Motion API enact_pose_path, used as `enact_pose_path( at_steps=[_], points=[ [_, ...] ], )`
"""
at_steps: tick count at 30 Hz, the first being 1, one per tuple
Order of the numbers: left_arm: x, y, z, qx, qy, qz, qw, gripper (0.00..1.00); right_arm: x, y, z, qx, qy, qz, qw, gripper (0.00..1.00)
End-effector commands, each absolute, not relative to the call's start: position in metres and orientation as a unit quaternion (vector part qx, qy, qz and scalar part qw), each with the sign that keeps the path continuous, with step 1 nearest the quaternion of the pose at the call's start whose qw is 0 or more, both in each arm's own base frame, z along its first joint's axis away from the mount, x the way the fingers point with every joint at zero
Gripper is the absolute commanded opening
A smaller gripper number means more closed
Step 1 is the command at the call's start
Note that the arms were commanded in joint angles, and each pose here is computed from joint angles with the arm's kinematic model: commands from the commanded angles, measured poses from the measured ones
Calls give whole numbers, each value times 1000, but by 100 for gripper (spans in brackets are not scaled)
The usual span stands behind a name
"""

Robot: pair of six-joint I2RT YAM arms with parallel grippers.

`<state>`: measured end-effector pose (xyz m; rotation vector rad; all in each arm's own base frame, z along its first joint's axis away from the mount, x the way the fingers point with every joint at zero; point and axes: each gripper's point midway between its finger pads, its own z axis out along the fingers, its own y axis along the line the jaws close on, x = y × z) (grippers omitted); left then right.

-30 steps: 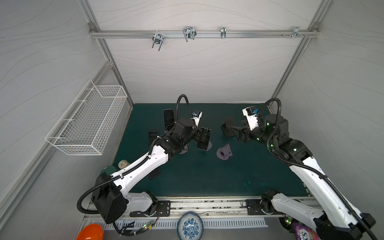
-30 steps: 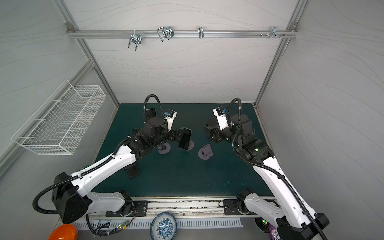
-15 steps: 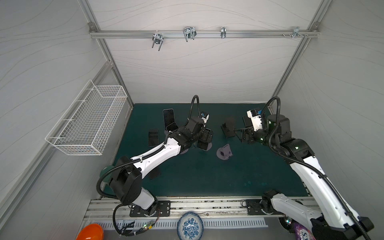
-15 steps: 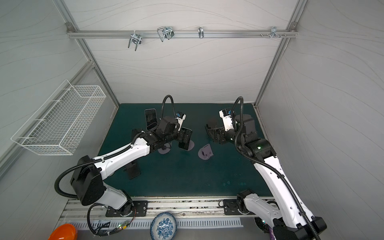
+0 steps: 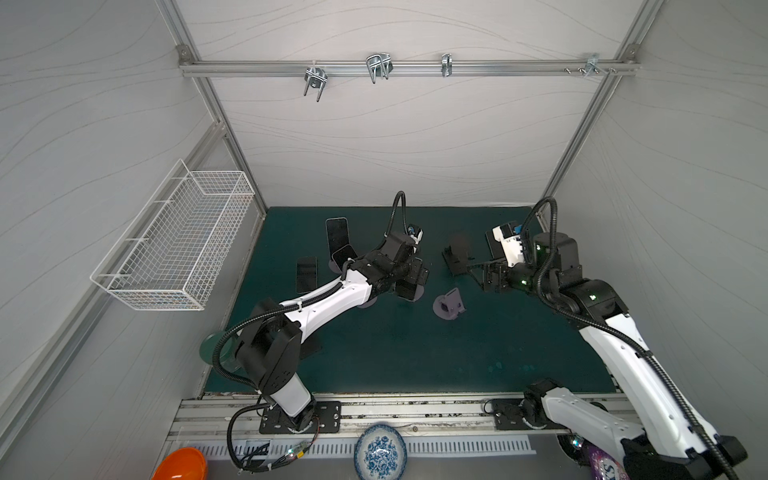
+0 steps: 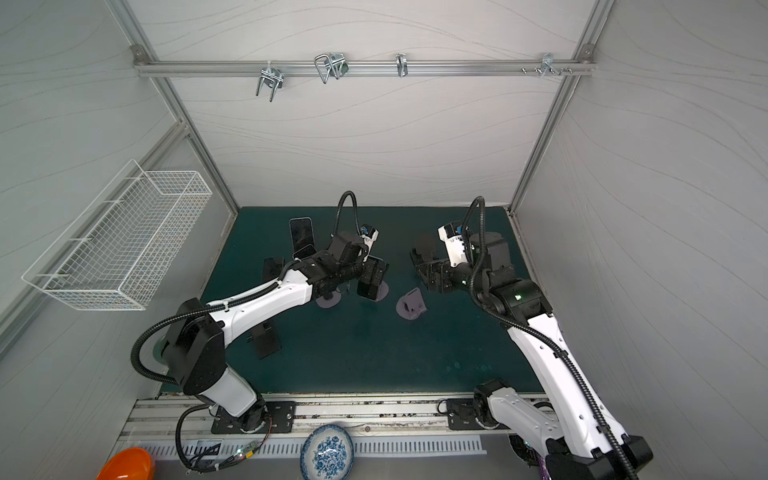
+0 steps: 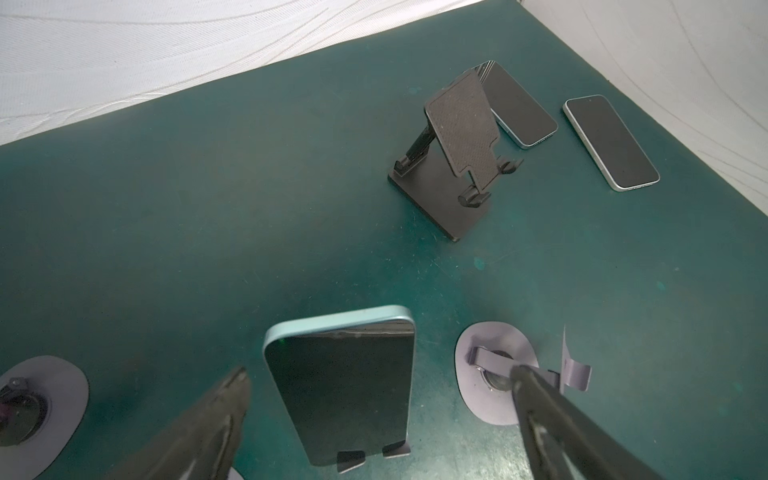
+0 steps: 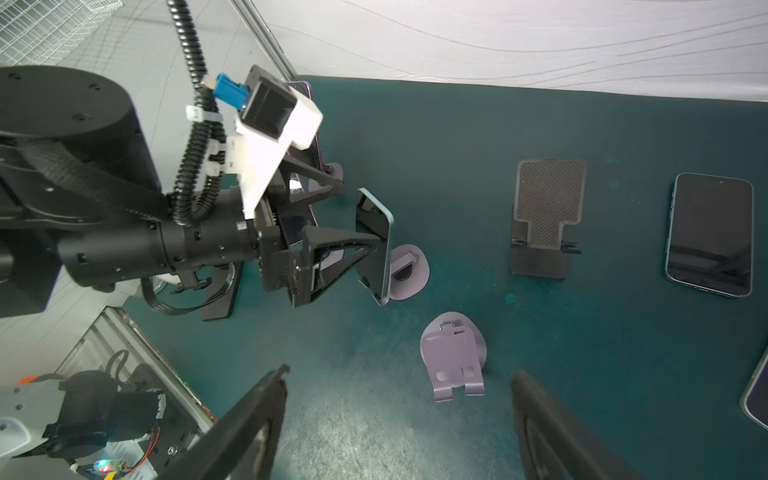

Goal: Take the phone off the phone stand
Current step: 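Lower the left gripper onto the mint-green phone on the lavender stand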

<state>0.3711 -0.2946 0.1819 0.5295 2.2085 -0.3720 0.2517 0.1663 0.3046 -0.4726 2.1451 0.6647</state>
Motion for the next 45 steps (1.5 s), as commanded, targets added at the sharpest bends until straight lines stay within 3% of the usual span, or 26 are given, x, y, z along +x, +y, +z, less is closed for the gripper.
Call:
enact_pose_path(
  at_steps=[1,45],
  points=[
    [379,-304,196,210,869,-154,421,99,245,166,302,-187,854,273,403,86],
    [393,-292,145,218,891,-143,371,97,247,179,305,-191,849,300,391,85]
  ],
)
